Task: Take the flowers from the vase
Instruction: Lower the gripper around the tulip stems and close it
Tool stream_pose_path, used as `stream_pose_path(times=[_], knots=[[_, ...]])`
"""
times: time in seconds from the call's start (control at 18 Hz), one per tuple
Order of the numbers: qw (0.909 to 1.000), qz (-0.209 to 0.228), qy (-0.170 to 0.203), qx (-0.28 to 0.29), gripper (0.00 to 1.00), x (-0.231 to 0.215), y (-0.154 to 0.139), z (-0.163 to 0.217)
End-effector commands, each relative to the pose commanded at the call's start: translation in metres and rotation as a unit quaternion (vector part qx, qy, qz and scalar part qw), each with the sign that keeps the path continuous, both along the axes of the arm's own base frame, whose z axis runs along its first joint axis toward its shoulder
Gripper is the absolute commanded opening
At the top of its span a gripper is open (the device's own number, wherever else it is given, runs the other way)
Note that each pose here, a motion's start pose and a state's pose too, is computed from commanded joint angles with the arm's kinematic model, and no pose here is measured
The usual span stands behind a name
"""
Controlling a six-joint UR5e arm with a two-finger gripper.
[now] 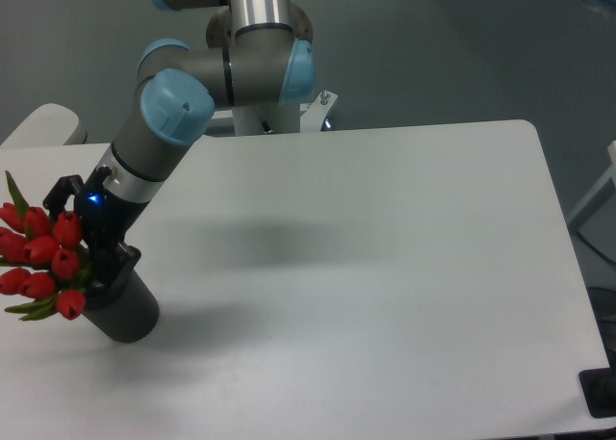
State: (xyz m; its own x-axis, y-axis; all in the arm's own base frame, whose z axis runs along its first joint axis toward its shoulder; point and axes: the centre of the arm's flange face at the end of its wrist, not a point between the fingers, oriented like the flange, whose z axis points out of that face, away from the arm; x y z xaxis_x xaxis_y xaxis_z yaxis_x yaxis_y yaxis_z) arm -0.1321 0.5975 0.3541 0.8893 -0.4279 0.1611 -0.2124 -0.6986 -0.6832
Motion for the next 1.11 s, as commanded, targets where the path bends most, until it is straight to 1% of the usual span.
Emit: stream_pose_path(times=[0.06,0.17,0.28,0.33,0.56,0.83,1.11], knots=[[1.0000,0.000,0.000,0.000,0.64,0.000,0.000,0.000],[1.0000,-0.001,0.000,0.001,0.51,0.000,0.000,0.000],[1.0000,-0.002,-0.001,0.003,0.42,0.000,0.000,0.001],[1.0000,-0.002,-0.001,0.003,0.39,0.000,0.000,0.001],[1.0000,-0.005,0.003,0.008,0.38,-0.002,-0.002,0.004],[0.9995,0.001,-0.015,0.027,0.37,-0.015,-0.005,0.015],[0.9982,0.006,-0.020,0.055,0.37,-0.022,-0.009,0.045]])
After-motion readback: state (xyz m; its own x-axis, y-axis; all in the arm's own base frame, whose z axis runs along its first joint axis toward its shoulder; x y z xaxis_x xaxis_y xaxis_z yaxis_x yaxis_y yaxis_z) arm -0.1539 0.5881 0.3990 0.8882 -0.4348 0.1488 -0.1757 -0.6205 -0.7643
